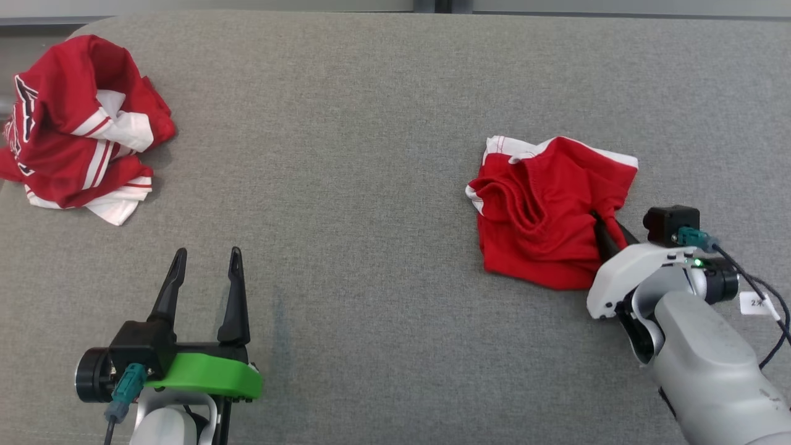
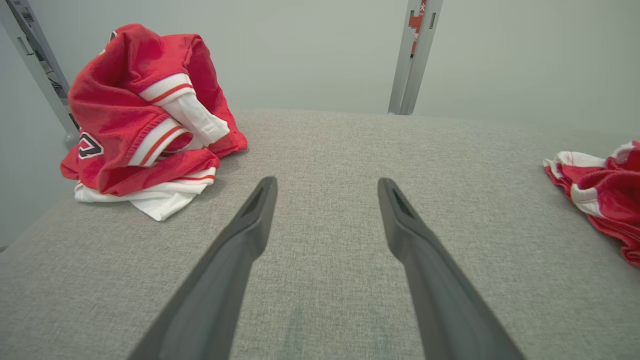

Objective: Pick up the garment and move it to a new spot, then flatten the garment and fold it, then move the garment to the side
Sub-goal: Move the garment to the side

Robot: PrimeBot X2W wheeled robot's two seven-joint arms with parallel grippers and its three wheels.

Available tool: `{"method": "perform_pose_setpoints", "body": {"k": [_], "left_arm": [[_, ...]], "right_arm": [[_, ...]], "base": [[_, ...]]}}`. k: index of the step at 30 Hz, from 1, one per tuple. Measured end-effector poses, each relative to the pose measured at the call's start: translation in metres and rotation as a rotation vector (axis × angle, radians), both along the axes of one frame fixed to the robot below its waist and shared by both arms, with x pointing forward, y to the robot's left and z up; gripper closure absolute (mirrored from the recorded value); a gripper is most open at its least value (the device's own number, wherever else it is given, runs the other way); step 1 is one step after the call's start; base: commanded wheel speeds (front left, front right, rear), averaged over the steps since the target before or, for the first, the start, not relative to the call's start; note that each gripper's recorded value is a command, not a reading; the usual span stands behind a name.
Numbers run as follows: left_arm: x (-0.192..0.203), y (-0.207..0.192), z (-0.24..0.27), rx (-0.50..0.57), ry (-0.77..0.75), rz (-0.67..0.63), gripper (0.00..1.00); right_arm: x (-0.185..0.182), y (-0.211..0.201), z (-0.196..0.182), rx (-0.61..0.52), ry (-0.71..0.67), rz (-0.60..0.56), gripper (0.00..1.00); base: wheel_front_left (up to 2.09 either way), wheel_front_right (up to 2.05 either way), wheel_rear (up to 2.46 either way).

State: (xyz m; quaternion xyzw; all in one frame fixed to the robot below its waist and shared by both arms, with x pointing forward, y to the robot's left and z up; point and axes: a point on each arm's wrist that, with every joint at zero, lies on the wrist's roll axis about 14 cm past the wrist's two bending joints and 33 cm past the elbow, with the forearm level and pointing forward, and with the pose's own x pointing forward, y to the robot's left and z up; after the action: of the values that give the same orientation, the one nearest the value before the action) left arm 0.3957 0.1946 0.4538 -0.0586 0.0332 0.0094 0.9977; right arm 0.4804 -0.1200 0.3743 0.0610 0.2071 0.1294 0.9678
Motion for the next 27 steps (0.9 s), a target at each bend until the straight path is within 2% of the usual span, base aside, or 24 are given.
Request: {"method": "perform_pose_setpoints", "body": {"k": [5, 12, 22, 27], "left_arm": [[0.011, -0.006, -0.002, 0.000, -0.002, -0.020, 0.00], [0.039, -0.026, -0.006, -0.002, -0.017, -0.079, 0.00], [0.083, -0.053, -0.026, 0.039, -0.031, -0.181, 0.00], [0.095, -0.065, -0.049, 0.053, 0.001, -0.230, 0.00]], "right_arm": [[0.021, -0.019, 0.012, -0.123, -0.042, 0.063, 1.00], [0.053, -0.071, 0.026, -0.280, -0.072, 0.076, 1.00], [0.097, -0.174, 0.059, -0.495, -0.111, 0.000, 1.00], [0.098, -0.219, 0.072, -0.566, -0.098, -0.061, 1.00]], "base": [[0.00, 0.00, 0.00], [0.00, 0.00, 0.00], [0.00, 0.00, 0.00], [0.00, 0.00, 0.00]]}}
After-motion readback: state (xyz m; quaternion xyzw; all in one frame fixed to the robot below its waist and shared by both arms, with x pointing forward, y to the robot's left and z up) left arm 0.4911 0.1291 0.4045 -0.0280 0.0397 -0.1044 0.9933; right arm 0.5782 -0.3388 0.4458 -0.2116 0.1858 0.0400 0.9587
